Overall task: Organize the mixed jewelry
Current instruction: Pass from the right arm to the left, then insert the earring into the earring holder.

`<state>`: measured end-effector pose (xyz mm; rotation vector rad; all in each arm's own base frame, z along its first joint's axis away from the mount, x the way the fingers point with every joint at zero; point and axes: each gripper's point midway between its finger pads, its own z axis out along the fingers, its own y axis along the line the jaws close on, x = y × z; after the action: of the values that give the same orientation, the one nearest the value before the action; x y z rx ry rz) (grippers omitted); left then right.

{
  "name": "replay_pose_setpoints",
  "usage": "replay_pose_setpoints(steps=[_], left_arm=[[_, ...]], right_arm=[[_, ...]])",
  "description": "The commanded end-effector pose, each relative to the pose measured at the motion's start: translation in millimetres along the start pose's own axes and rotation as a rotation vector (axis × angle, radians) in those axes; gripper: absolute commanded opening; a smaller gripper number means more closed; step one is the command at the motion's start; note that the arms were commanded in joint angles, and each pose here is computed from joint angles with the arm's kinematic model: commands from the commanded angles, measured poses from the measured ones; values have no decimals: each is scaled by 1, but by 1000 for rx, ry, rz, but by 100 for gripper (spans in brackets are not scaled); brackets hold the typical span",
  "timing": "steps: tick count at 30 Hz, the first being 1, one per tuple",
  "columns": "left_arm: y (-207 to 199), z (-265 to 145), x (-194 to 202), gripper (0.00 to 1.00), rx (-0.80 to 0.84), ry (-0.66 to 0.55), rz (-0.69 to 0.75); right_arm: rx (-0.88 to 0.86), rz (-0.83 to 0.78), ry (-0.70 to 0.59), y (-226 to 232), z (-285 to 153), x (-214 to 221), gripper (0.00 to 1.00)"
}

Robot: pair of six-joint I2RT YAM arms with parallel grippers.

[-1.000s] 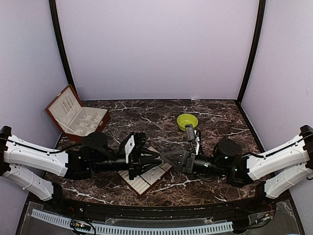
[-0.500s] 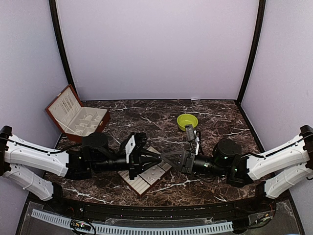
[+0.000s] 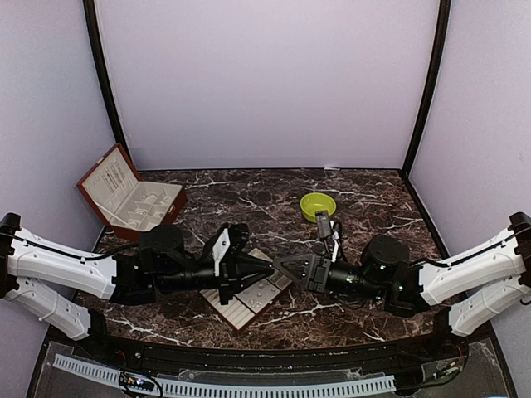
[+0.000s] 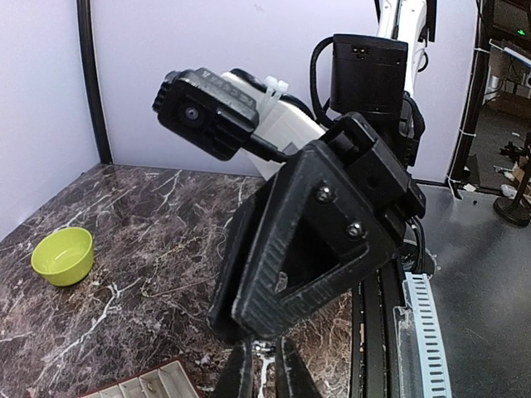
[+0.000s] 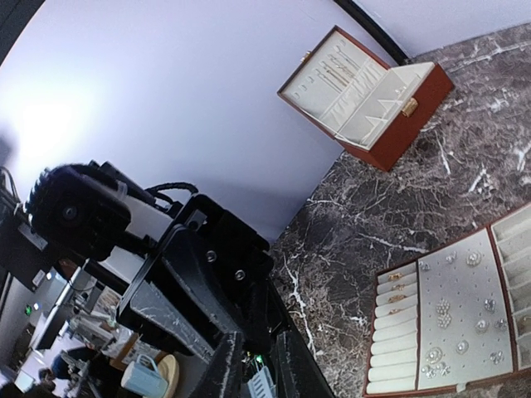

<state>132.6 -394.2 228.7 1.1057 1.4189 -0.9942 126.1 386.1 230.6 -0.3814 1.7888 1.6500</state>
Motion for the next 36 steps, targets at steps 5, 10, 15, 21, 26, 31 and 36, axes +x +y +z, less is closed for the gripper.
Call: replay_pose_setpoints(steps=[5,10,15,21,26,31,36], left_arm=[[6,-7,3,8,-48,44,-77],[7,-15,21,9,-59,128,-95],[16,-26,36,12,-63,243,-117],[36,-43,54,14,-22,426,-180],[40,-51,80,14,27,606,-161],[50,-53,103,14,57,717,-172],[61,-48,115,13,60,768,-185]], right_arm=[[13,-4,-68,5,-13,-15,37],[53,-8,-98,0,-22,-22,42],[206,13,-100,-32,-31,-21,43],[416,50,-118,-80,-55,-20,43],[565,49,-118,-108,-76,-16,44],[604,52,-103,-118,-82,-8,44],[614,57,-95,-122,-83,-4,44]])
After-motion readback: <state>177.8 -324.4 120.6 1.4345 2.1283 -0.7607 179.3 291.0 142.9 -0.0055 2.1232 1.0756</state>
